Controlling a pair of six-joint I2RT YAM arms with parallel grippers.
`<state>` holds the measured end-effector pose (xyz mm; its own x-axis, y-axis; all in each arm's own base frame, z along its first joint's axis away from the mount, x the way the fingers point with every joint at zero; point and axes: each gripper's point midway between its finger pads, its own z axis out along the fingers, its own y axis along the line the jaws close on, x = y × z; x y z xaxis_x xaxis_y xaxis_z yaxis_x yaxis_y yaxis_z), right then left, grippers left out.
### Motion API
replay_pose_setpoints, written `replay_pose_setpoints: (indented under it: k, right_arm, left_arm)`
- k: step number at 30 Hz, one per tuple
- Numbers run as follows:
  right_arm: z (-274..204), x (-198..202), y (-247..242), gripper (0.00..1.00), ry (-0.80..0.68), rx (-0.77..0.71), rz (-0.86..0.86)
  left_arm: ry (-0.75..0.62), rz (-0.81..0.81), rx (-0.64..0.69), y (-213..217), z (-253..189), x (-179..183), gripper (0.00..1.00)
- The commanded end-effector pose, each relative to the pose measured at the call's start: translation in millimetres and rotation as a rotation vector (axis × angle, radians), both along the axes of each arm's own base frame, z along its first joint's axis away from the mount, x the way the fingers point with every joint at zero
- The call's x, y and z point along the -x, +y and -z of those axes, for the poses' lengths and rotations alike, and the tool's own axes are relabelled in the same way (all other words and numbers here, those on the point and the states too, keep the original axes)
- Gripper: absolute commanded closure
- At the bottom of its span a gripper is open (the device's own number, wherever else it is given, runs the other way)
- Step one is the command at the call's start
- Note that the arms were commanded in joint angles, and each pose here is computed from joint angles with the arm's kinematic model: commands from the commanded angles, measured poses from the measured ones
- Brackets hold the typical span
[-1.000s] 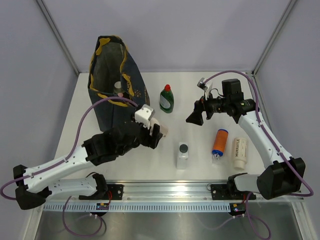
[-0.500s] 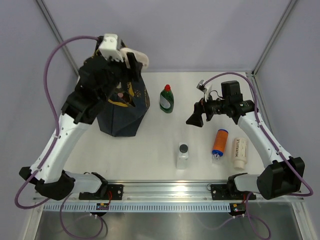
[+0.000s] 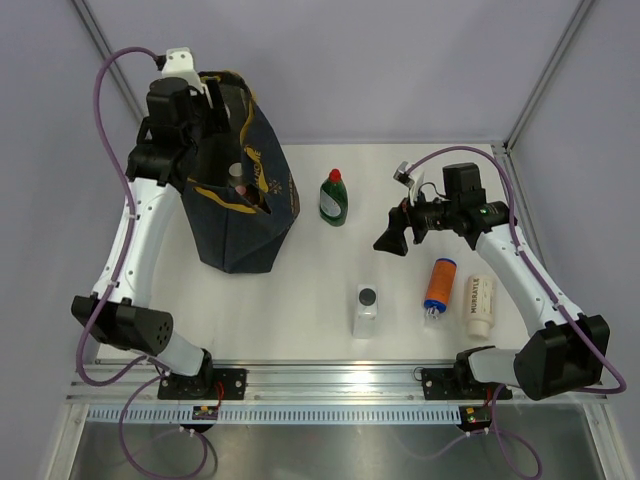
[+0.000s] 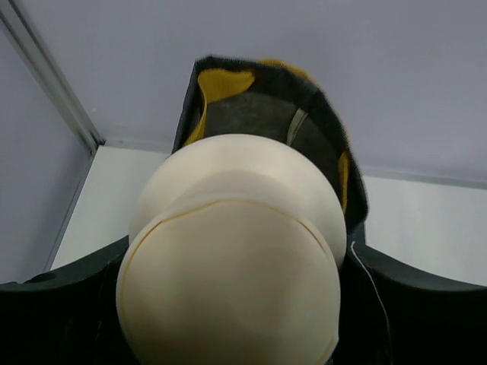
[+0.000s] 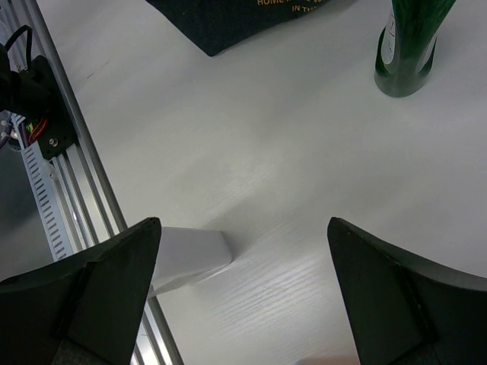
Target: Place the personal care products into the canvas bag
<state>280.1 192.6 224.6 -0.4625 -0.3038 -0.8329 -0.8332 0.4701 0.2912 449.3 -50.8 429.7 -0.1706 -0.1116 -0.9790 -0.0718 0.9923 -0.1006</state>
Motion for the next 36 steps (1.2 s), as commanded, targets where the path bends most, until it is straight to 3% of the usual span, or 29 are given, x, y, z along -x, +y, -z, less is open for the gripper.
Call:
replay_pose_setpoints:
  k: [1,8,11,12,13,15,16,18,20,27,36]
  right_arm:
    - [-6.3,-4.7,-3.7,0.00,-0.047,0.008,0.001]
    - [1.4,-8.8,0.1,0.01,0.000,0.017,-0.042]
    - [9.0,-13.2,1.5,0.01,0.051,0.037,-0.070]
    - [12.4,-20.8,1.6,0.01,0.058,0.048,-0.063]
    - [14.2,-25.4,1.7,0.01,0.057,0.052,-0.053]
    - [18.0,-41.2,3.5,0.00,0.025,0.058,-0.037]
    - [20.1,-46.5,4.5,0.01,0.015,0.060,-0.034]
    - [26.2,-67.9,8.0,0.01,-0.030,0.069,-0.013]
    - [32.0,-85.4,10.4,0.01,-0.054,0.088,0.022]
    - [38.6,-156.6,42.2,0.00,-0.223,0.130,0.150]
    - [32.5,-185.0,80.3,0.00,-0.248,-0.003,0.148]
  left_arm:
    - [-0.128,-0.032,-0.023,12.5,-23.1,-18.2,1.00]
    - [0.016,-0.029,-0.097,9.1,51.4,-66.3,1.00]
    - [0.070,-0.012,-0.087,4.3,77.0,-82.5,0.92]
    - [0.091,-0.007,-0.083,3.1,85.2,-84.9,0.85]
    - [0.102,-0.009,-0.073,3.5,89.6,-86.8,0.62]
    - [0.132,0.003,-0.032,0.5,103.8,-89.9,0.44]
    - [0.144,0.005,-0.019,0.9,108.9,-89.8,0.31]
    - [0.147,0.021,0.017,-3.8,109.1,-87.9,0.20]
    - [0.145,0.046,0.048,-9.4,104.5,-84.5,0.01]
    - [0.032,0.132,0.099,-20.3,40.5,-53.2,0.01]
    - [-0.110,0.205,0.146,-22.9,-28.9,24.6,0.01]
